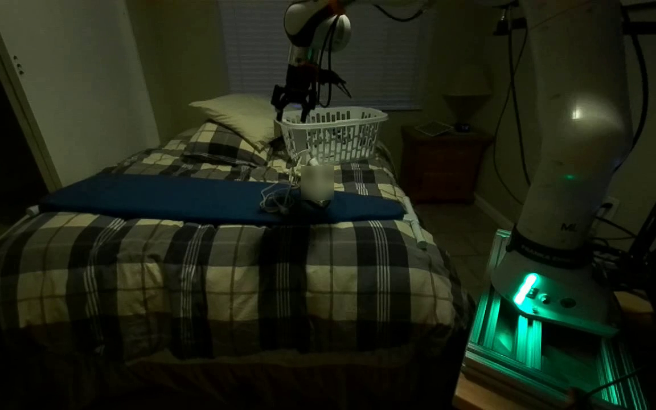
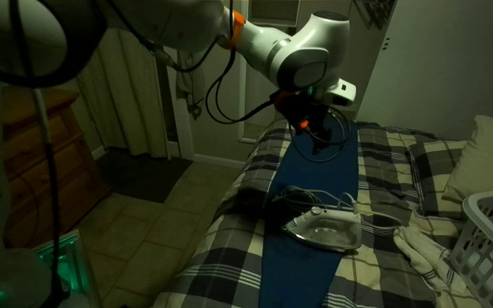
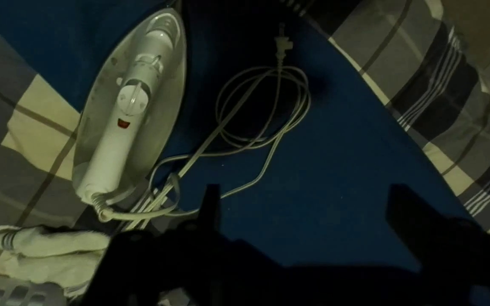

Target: Move the power cord to the right side of the iron

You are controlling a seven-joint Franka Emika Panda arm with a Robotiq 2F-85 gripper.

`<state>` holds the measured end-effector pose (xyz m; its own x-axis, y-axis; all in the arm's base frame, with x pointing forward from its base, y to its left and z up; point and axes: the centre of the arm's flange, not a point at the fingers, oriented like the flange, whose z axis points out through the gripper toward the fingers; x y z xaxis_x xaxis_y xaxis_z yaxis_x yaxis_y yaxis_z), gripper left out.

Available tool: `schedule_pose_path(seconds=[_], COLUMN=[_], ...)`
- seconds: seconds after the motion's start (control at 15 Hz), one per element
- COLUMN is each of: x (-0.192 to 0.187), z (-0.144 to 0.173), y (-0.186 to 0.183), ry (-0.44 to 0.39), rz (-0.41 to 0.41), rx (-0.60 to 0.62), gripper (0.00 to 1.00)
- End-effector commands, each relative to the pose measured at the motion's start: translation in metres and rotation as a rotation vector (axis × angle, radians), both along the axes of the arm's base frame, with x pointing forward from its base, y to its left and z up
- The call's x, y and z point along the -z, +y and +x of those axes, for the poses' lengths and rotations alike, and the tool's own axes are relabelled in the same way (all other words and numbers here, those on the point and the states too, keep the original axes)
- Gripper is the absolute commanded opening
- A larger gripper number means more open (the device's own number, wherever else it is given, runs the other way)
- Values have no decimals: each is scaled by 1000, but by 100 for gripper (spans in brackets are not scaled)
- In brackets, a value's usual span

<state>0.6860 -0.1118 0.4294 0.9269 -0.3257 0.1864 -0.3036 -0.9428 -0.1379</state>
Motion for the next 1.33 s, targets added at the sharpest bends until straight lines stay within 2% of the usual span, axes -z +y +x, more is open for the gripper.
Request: schedule_pose_path(seconds=[0.0, 0.27, 0.6, 0.67, 0.87, 1.27], x=[40, 99, 157, 152, 167, 161], z=[57, 89, 117, 79, 88, 90], y=[-7, -6, 5, 6, 10, 8], ry=[76, 101, 158, 142, 148, 146], rz=[58, 10, -37, -5, -18, -22], rx=[59, 153, 185, 165, 171, 173], gripper=[100, 100, 100, 100, 100, 100])
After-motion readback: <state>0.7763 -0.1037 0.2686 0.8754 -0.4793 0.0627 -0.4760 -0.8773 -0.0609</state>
